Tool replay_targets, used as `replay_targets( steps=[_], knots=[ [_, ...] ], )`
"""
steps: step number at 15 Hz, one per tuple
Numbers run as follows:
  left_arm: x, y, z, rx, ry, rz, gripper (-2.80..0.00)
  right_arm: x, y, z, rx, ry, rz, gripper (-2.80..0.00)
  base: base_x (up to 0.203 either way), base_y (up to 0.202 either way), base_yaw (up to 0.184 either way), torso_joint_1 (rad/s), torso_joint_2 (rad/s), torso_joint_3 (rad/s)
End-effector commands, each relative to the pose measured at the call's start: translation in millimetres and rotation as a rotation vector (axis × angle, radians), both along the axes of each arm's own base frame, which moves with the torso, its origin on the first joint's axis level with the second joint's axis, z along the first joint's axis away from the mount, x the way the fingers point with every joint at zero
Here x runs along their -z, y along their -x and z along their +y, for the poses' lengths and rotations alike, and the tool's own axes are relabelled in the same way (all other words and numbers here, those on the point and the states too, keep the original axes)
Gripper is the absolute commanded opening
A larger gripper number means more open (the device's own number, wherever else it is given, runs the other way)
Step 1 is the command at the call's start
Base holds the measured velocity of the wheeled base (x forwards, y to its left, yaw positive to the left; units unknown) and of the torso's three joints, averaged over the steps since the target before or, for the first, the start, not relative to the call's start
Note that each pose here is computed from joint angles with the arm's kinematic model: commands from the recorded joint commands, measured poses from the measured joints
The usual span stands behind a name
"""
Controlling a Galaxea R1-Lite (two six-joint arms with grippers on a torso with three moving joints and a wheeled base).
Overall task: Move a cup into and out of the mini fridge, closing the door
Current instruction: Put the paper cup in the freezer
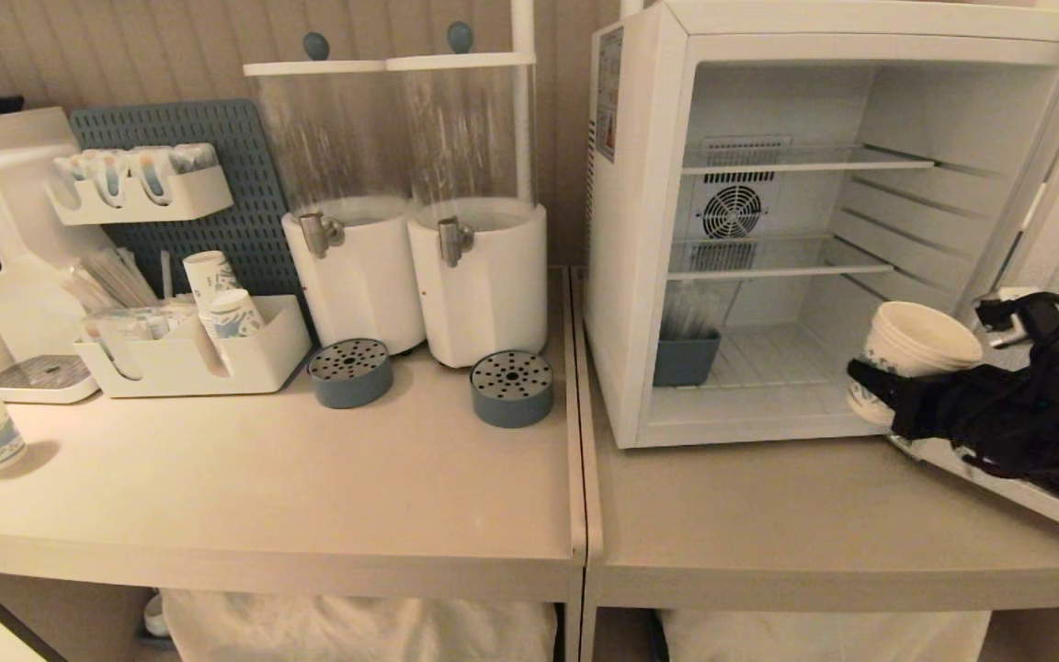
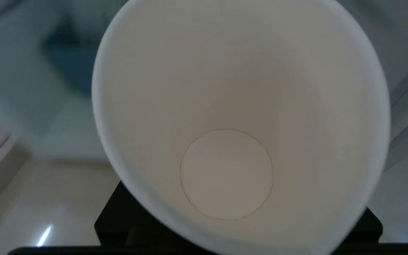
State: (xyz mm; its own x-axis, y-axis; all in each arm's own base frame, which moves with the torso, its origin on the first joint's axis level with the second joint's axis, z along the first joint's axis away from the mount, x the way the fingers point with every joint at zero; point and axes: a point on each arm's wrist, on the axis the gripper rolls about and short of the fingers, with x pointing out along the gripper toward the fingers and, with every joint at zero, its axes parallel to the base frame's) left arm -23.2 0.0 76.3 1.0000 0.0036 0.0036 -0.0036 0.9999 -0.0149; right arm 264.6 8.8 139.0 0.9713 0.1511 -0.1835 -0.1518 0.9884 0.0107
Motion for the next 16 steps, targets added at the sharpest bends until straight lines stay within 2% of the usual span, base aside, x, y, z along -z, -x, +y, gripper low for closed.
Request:
replay_targets(
  steps=[1,4,8,11,16],
  knots=[
    [0,0,0,-0.002,0.000,0.000,-2.80,13,-10,9,0.029,0.007,-0.068,-2.80,0.000,0.000,0.000,0.000,0.00,0.000],
    [0,0,0,-0.001,0.002,0.001,-2.80,17,-16,16,0.059,0.015,-0.096,-2.80,0.000,0.000,0.000,0.000,0.00,0.000],
    [0,0,0,-0.002,0.002,-0.001,-2.80,67,-51,32,0.096,0.045,-0.058,-2.80,0.000,0.000,0.000,0.000,0.00,0.000],
    [0,0,0,-0.001,0.002,-0.001,-2.80,90,-83,36,0.121,0.057,-0.061,-2.80,0.000,0.000,0.000,0.000,0.00,0.000],
    [0,0,0,-0.001,0.002,-0.001,-2.80,98,-119,33,0.155,0.088,-0.034,-2.80,0.000,0.000,0.000,0.000,0.00,0.000]
  ],
)
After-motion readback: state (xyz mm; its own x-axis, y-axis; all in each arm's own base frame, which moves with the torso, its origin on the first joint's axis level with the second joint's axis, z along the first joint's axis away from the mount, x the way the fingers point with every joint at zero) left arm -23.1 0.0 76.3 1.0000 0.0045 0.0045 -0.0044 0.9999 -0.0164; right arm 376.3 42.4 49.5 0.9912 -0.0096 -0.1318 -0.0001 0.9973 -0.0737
